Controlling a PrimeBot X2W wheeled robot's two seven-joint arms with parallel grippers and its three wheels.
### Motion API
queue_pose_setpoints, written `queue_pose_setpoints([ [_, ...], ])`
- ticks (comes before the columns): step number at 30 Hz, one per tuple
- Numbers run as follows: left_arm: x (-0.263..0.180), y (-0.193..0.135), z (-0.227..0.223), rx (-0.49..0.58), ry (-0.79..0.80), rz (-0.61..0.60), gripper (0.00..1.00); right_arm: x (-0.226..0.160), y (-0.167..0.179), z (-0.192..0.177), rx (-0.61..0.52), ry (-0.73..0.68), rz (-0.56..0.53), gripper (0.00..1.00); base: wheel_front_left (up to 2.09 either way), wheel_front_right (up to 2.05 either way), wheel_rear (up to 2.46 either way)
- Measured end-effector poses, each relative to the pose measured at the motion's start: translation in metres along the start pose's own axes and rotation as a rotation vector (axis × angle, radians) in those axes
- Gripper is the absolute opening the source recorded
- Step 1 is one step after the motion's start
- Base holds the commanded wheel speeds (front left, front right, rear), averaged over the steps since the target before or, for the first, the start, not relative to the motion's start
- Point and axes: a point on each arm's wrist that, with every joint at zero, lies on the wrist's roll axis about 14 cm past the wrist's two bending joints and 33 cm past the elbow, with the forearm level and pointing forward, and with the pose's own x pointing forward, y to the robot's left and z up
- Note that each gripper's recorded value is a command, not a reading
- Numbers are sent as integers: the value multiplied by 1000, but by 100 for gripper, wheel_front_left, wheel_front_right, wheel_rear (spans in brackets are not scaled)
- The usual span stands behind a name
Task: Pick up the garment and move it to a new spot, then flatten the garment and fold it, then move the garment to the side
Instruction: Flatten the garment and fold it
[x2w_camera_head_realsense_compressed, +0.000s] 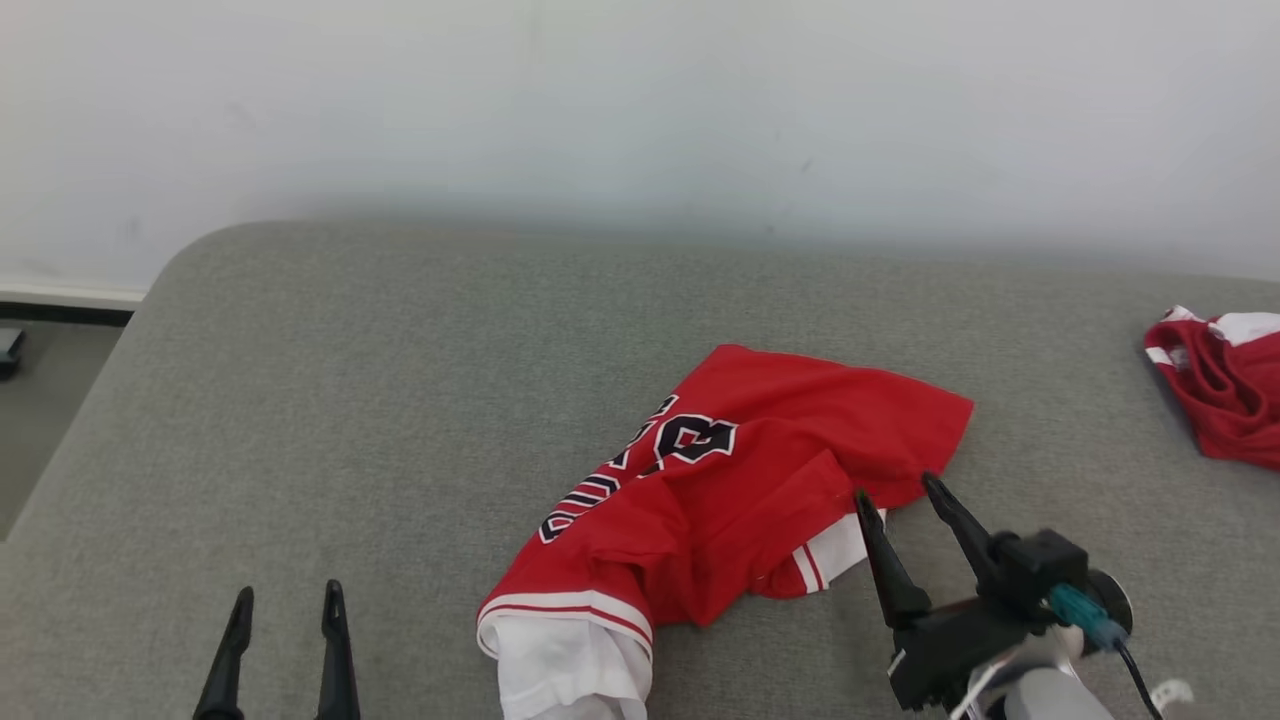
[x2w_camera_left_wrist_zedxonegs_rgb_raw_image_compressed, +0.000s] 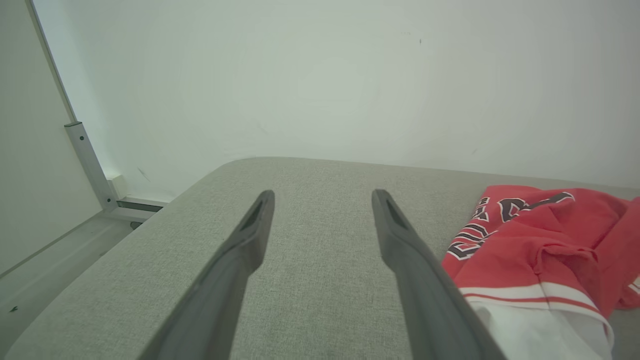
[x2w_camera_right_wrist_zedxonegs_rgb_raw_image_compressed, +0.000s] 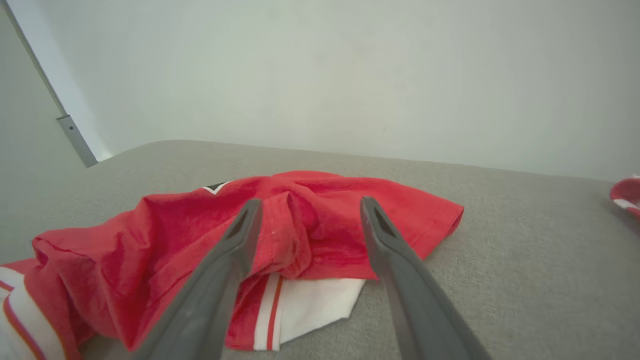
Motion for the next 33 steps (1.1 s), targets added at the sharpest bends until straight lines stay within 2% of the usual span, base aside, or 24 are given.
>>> queue_pose_setpoints([
  [4, -2, 2, -4, 0, 13, 12, 100, 21, 10, -8, -12, 49, 53, 100, 0, 0, 0],
  [8, -6, 9, -8, -3, 29, 37, 100, 30, 15, -33, -6, 144, 83, 100, 0, 0, 0],
  [9, -8, 11, -9, -2, 33, 44, 100, 32, 17, -38, -3, 162, 88, 93, 0, 0, 0],
  [10, -9, 12, -10, 0, 36, 49, 100, 33, 18, -42, 4, 176, 92, 75, 0, 0, 0],
  [11, -10, 12, -10, 4, 38, 52, 100, 35, 20, -45, 5, 185, 98, 41, 0, 0, 0],
  [12, -11, 13, -11, 4, 41, 57, 100, 38, 22, -46, 5, 189, 104, 0, 0, 0, 0],
  [15, -13, 17, -12, 3, 47, 72, 100, 41, 29, -52, 17, 206, 122, 0, 0, 0, 0],
  [18, -14, 19, -16, 1, 59, 75, 100, 45, 25, -43, 11, 175, 121, 0, 0, 0, 0],
  [23, -11, 11, -21, -8, 71, 45, 100, 44, -1, 5, -6, 23, 62, 0, 0, 0, 0],
  [29, -1, -12, -27, -30, 82, -24, 100, 3, -39, 33, -51, -79, -42, 0, 0, 0, 0],
  [33, 6, -28, -30, -54, 89, -71, 100, -32, -66, 37, -65, -102, -135, 0, 0, 0, 0],
])
